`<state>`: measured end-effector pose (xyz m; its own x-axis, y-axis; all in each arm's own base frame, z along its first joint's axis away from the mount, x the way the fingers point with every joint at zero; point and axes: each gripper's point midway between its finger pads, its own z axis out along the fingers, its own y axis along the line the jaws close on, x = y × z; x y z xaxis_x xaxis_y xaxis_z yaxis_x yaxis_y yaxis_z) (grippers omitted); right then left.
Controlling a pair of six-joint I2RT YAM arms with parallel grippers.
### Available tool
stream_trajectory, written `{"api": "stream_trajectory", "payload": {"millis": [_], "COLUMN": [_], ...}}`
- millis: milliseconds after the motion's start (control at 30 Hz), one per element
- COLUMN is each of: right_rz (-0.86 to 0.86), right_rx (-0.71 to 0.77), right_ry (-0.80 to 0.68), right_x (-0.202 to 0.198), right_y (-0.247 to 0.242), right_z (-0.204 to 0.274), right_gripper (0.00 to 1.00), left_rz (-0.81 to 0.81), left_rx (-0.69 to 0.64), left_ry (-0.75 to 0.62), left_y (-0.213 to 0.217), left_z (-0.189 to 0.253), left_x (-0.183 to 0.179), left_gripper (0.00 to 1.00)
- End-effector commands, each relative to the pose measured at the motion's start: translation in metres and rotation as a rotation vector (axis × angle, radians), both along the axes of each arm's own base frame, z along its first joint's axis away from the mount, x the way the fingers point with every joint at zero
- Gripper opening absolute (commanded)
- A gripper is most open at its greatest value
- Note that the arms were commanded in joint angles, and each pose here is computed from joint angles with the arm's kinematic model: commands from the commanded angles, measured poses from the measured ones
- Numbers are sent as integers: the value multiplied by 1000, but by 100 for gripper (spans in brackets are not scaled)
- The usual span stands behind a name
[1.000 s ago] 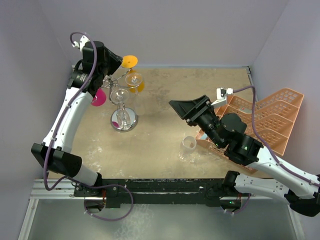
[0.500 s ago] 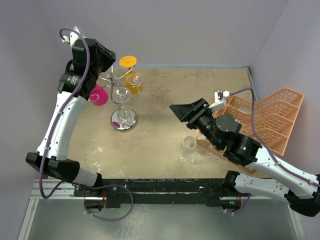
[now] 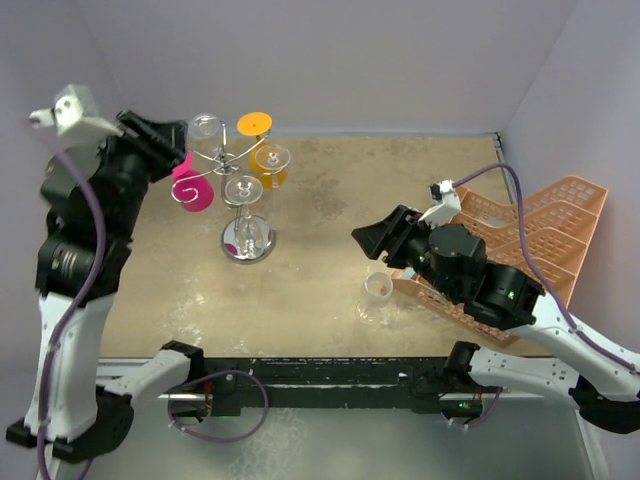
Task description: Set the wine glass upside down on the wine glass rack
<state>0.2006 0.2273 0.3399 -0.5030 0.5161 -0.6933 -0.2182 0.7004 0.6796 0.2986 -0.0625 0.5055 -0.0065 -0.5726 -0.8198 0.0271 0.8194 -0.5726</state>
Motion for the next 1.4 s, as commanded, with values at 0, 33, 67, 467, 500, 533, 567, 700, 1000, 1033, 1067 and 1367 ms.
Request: {"api": "stream_trajectory", "payload": {"millis": [0, 33, 67, 467, 500, 533, 567, 700, 1000, 1033, 1067, 1367], "right_rz": [61, 61, 66, 130, 134, 139, 142, 128, 121, 107, 98, 75], "right_rx": [-196, -226, -256, -497, -503, -509, -514, -532, -506, -495, -491, -455], "right_ry": [41, 59, 77, 290, 298, 302, 309, 330, 353, 365, 366, 325], "right_x": [-15, -15, -17, -30, -31, -31, -32, -32, -30, -29, -29, -21], "right_y": [-17, -18, -19, -19, -19, -18, -18, -20, -10, -10, -10, -7], "right_z": [-22, -30, -38, -124, -127, -130, -132, -140, -162, -164, -166, -156], "right_gripper": [63, 63, 63, 54, 53, 52, 51, 50, 36, 34, 31, 0], "left_rz": [-42, -44, -45, 59, 72, 79, 78, 69, 19, 11, 1, -70], "left_rx": [139, 153, 162, 196, 183, 166, 152, 129, 107, 106, 105, 101], "left_ry": [-16, -5, 4, 79, 73, 66, 58, 51, 5, -1, -9, -54], "left_y": [9, 11, 14, 52, 55, 56, 56, 53, 43, 42, 40, 27], "left_z": [-17, -26, -34, -101, -103, -104, -105, -108, -95, -93, -91, -72], "left_x": [-43, -51, -60, -125, -127, -129, -131, -132, -131, -131, -132, -132], "left_gripper": [50, 51, 53, 61, 61, 61, 60, 59, 59, 59, 59, 59]}}
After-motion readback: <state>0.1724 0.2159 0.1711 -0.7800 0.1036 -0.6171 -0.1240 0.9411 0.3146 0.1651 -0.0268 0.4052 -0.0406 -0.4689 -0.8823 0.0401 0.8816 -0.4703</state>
